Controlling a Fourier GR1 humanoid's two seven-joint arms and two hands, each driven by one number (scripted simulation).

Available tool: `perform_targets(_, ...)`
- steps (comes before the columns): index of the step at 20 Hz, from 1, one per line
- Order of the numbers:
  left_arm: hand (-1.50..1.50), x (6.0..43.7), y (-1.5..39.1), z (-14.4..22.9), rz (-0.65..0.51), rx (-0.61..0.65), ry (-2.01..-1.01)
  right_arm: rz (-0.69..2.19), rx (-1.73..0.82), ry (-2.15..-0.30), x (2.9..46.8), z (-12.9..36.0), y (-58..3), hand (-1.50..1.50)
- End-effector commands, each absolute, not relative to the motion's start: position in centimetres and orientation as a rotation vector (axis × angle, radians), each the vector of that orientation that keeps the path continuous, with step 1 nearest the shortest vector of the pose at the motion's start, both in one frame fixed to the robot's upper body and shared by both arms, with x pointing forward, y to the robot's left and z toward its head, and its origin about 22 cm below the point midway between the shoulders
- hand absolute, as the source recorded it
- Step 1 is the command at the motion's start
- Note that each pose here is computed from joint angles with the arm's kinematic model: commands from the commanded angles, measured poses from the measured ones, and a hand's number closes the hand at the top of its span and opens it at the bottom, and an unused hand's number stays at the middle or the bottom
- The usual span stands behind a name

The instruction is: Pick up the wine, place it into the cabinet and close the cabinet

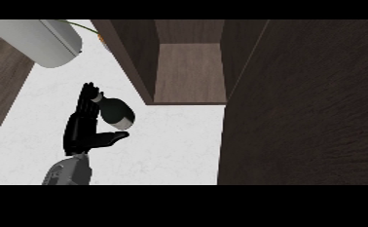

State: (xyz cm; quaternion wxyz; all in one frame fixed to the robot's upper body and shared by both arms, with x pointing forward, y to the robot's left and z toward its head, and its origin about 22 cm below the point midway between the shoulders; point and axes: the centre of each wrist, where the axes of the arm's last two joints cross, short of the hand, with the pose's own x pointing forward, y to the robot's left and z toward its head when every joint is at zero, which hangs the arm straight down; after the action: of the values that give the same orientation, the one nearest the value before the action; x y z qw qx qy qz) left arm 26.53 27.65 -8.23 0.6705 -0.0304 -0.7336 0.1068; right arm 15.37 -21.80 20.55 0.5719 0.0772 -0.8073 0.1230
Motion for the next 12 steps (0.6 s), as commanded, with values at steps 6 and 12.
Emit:
perform_targets(6,-1.5,26.5,25.8,-10.5,0.235,-0.109,-1.622,0.294,0.26,-1.953,12.3,22.6,-21.7,-1.5)
perform_targets(12,-1.5,28.7,27.4,-11.3,0.271,-0.127,-1.632,0.291,0.24,-1.925,12.6,21.7,-22.5,-1.5)
